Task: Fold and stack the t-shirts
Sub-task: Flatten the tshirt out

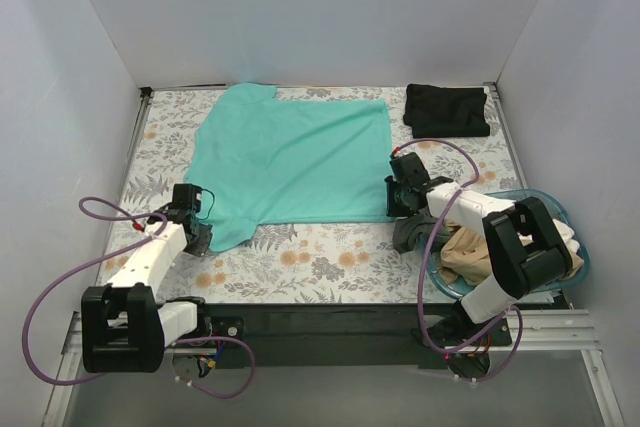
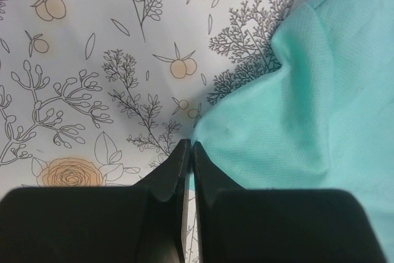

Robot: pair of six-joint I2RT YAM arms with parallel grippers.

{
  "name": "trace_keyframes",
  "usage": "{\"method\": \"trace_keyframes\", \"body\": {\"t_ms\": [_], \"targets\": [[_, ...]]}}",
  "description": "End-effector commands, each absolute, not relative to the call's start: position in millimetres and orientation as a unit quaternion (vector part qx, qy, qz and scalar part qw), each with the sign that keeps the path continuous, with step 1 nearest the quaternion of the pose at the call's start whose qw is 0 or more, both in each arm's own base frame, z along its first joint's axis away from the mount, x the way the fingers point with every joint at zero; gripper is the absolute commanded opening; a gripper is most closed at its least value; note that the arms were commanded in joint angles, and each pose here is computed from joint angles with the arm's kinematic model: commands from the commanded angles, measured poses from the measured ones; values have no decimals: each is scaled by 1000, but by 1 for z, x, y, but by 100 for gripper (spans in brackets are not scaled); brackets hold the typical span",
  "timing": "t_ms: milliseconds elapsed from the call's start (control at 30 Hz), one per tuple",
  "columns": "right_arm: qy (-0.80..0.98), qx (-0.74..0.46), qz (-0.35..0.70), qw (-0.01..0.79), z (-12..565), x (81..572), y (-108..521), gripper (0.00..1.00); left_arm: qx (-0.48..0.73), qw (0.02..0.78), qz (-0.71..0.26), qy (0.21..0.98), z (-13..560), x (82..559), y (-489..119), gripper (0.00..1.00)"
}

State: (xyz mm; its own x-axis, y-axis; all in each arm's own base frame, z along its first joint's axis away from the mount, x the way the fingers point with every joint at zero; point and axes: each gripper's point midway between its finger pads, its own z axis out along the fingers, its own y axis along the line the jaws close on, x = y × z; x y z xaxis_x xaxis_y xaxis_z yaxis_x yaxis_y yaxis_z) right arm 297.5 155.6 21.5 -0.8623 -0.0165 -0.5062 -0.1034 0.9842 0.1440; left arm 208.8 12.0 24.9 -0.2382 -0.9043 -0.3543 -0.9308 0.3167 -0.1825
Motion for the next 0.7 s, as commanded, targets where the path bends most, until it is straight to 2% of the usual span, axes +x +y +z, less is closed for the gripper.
{"method": "trace_keyframes", "body": {"t_ms": [0,67,100,167,200,667], "targets": [[964,-34,75,253,22,301,154,25,-582,241,8,776,50,229,14,0],[963,-37,88,254,27,301,158,22,-583,243,8,775,55,228,14,0],[962,-40,93,255,29,301,159,16,-583,250,4,773,62,230,14,0],[961,-40,97,257,31,297,159,9,-588,253,10,768,67,226,17,0],[960,-41,98,258,32,296,159,2,-590,255,11,766,68,224,18,0],[937,-64,160,302,75,274,165,1,-605,272,-14,748,93,206,16,0]]}}
